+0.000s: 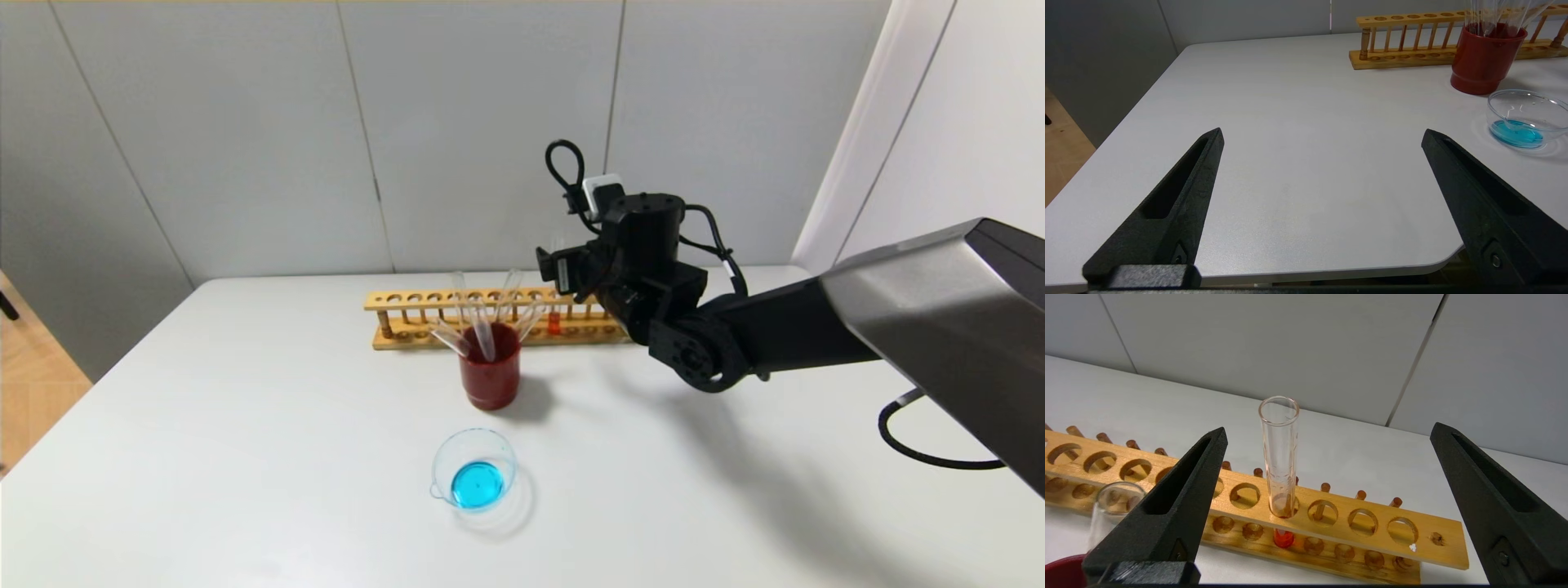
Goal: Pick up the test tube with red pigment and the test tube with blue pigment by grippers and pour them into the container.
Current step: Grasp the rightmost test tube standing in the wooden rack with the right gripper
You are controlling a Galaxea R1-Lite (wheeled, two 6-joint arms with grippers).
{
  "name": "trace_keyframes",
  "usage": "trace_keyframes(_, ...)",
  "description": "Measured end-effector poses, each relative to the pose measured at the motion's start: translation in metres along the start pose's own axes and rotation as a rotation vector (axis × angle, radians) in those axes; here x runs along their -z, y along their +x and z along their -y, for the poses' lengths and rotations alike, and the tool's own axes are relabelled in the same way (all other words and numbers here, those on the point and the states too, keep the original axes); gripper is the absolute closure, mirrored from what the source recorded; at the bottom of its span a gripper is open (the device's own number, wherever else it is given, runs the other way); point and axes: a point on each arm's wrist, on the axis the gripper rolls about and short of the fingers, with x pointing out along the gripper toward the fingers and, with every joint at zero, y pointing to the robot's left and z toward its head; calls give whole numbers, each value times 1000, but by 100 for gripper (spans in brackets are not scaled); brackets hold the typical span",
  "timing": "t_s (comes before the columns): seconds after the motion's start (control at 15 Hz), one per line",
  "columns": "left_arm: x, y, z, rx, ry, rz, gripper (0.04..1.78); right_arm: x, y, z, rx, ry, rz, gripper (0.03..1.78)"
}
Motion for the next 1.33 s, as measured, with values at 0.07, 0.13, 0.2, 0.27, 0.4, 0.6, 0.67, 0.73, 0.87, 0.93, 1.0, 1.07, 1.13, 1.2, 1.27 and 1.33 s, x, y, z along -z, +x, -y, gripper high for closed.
trace_keyframes(0.07, 0, 0, 0, 0, 0, 0, 11, 2, 2, 0, 2, 1, 0, 7)
trace_keyframes(0.13, 0, 0, 0, 0, 0, 0, 11, 3, 4, -1, 0, 1, -1, 7)
trace_keyframes(0.2, 0, 0, 0, 0, 0, 0, 11, 5, 5, -2, -10, 0, -3, 7)
trace_keyframes(0.27, 0, 0, 0, 0, 0, 0, 11, 7, 6, -3, -16, 0, -7, 7)
trace_keyframes(0.4, 0, 0, 0, 0, 0, 0, 11, 10, 7, -5, -19, -4, -13, 7)
trace_keyframes(0.6, 0, 0, 0, 0, 0, 0, 11, 14, 9, -8, -37, -6, -21, 7)
trace_keyframes(0.67, 0, 0, 0, 0, 0, 0, 11, 15, 9, -9, -43, 2, -23, 7)
trace_keyframes(0.73, 0, 0, 0, 0, 0, 0, 11, 16, 9, -9, -48, 8, -26, 7)
trace_keyframes(0.87, 0, 0, 0, 0, 1, 0, 11, 18, 10, -10, -61, 10, -30, 7)
trace_keyframes(0.93, 0, 0, 0, 0, 0, 0, 11, 18, 10, -11, -62, 10, -31, 7)
trace_keyframes(1.0, 0, 0, 0, 0, 0, 0, 11, 19, 11, -11, -62, 10, -33, 8)
trace_keyframes(1.07, 0, 0, 0, 0, 0, 0, 11, 20, 11, -11, -62, 10, -33, 13)
trace_keyframes(1.13, 0, 0, 0, 0, 0, 0, 11, 20, 12, -11, -68, 9, -33, 19)
trace_keyframes(1.2, 0, 0, 0, 0, 0, 0, 11, 21, 12, -12, -77, 10, -34, 28)
trace_keyframes(1.27, 0, 0, 0, 0, 0, 0, 11, 21, 13, -12, -80, 10, -33, 40)
trace_keyframes(1.33, 0, 0, 0, 0, 0, 0, 11, 22, 14, -12, -81, 10, -34, 54)
